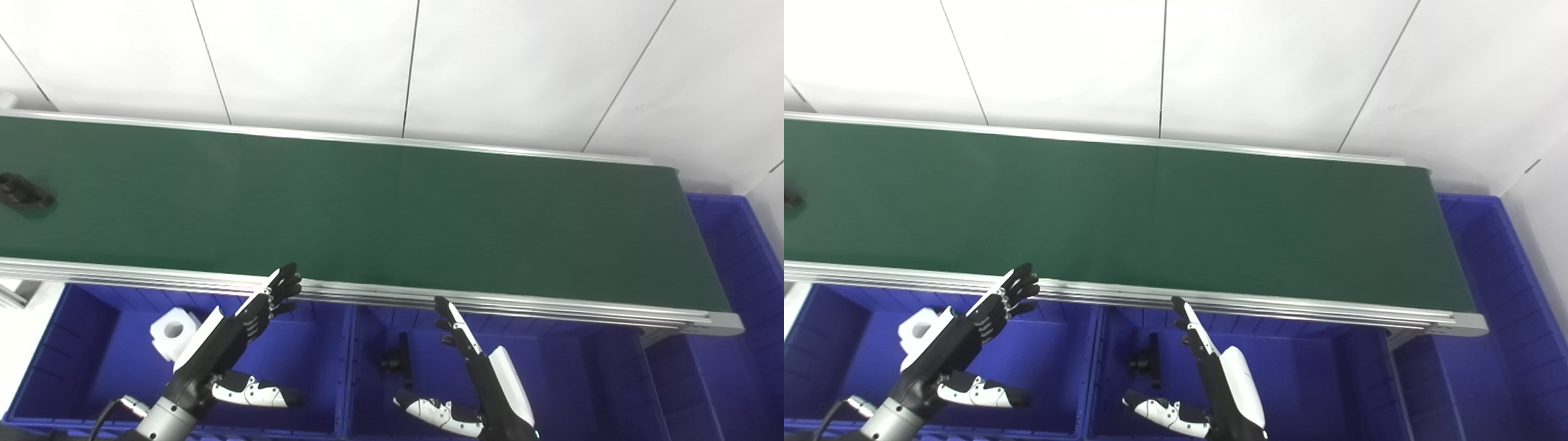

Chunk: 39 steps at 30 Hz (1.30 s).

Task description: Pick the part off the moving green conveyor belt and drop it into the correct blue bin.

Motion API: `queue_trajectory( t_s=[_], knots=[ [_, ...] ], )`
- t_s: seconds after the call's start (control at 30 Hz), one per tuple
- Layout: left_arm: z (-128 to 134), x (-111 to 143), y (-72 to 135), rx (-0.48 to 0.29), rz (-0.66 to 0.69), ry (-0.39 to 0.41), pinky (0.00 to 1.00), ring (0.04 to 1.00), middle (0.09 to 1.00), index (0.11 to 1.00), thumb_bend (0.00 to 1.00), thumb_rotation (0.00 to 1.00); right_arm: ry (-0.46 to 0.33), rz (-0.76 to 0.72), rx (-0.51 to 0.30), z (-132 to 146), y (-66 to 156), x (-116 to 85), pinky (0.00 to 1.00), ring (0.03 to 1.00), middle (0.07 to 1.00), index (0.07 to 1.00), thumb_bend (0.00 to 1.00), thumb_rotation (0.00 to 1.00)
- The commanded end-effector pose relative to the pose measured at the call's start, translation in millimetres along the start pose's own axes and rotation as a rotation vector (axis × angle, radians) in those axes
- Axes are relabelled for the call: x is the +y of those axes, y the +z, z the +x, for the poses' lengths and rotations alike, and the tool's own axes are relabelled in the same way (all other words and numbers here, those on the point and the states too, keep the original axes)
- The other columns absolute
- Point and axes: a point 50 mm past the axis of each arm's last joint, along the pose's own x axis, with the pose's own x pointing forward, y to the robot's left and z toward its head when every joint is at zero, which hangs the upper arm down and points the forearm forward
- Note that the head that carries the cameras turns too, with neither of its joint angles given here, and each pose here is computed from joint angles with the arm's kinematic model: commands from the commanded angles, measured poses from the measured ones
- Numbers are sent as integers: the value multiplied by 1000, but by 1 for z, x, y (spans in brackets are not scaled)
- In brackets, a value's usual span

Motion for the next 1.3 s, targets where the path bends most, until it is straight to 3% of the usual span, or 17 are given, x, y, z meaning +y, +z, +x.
queue_trajectory(
  t_s=[0.0, 0.23, 0.57, 0.73, 0.97, 1.27],
  knots=[
    [0, 5, 8, -27, 18, -5, 893, 947, 970, 978, 766, 256, -2, 1, -24, 5, 7, -1, 823, 898, 948, 980, 752, 418],
    [-5, 9, 7, 33, 43, -30, 918, 956, 975, 970, 788, 277, 36, -14, 23, 8, 5, 0, 793, 900, 956, 986, 766, 423],
    [-4, 12, 5, 72, 46, -43, 944, 965, 985, 955, 799, 267, 36, -20, 19, 9, -1, -1, 802, 896, 950, 985, 763, 411],
    [2, -2, 1, 38, -2, -24, 935, 954, 975, 950, 802, 252, 32, 0, 8, 6, -13, -6, 839, 906, 950, 989, 758, 392],
    [13, -25, -7, -17, -36, 6, 887, 934, 964, 952, 807, 307, 28, 12, -11, 2, -28, -15, 879, 934, 973, 1000, 700, 376],
    [22, -38, -13, -55, -38, 39, 882, 933, 966, 940, 811, 296, 26, 18, -17, 1, -33, -16, 926, 951, 988, 1000, 656, 374]
  ],
)
